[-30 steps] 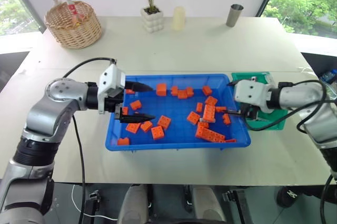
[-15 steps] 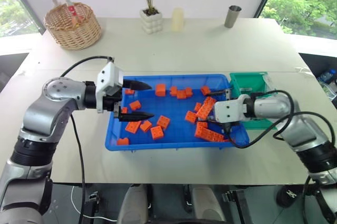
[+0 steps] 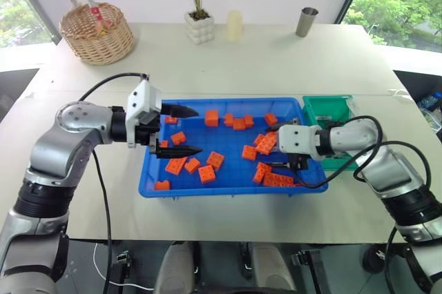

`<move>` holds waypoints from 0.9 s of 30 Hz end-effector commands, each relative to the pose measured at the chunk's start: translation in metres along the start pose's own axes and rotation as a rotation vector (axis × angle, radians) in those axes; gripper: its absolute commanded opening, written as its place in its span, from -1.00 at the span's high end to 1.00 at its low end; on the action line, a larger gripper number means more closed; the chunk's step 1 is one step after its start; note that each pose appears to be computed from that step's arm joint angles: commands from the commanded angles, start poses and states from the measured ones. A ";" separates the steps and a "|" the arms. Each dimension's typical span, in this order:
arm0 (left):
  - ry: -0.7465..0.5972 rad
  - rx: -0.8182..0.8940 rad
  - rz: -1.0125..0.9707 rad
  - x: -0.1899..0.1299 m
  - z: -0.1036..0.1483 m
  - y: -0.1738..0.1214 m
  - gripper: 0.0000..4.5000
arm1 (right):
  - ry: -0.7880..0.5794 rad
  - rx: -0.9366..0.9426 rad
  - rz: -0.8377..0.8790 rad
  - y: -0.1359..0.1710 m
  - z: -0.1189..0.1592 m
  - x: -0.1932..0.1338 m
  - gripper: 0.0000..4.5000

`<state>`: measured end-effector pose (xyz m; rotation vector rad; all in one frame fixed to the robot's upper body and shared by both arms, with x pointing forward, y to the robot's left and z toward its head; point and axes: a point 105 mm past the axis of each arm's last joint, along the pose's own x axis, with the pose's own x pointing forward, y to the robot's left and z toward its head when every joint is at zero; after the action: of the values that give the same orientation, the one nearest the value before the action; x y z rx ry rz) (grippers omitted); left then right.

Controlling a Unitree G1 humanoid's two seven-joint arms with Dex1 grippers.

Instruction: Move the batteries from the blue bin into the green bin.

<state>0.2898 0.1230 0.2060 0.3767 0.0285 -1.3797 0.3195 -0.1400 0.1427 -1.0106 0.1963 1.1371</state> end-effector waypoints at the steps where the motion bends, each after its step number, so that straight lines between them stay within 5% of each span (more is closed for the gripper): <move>1: -0.029 0.061 0.006 -0.003 0.015 0.000 -1.00 | 0.016 -0.074 -0.045 -0.010 0.001 -0.003 -0.98; 5: -0.028 0.065 0.010 -0.003 0.016 0.001 -1.00 | 0.004 -0.054 -0.045 -0.006 -0.003 0.004 -0.98; 7: -0.025 0.065 0.012 -0.004 0.016 0.001 -1.00 | 0.003 -0.062 -0.061 -0.008 -0.005 0.005 -0.74; 15: -0.022 0.066 0.017 -0.006 0.016 0.002 -1.00 | -0.021 -0.052 -0.080 -0.012 0.000 0.004 0.93; 21: -0.023 0.066 0.017 -0.005 0.016 0.003 -1.00 | -0.129 0.050 -0.125 -0.029 0.031 0.000 0.93; 27: -0.028 0.067 0.013 -0.002 0.016 0.005 -1.00 | -0.304 0.112 -0.144 -0.042 0.089 0.035 0.93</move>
<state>0.2919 0.1240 0.2126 0.3864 0.0036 -1.3695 0.3444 -0.0718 0.1897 -0.7425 -0.0113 1.0935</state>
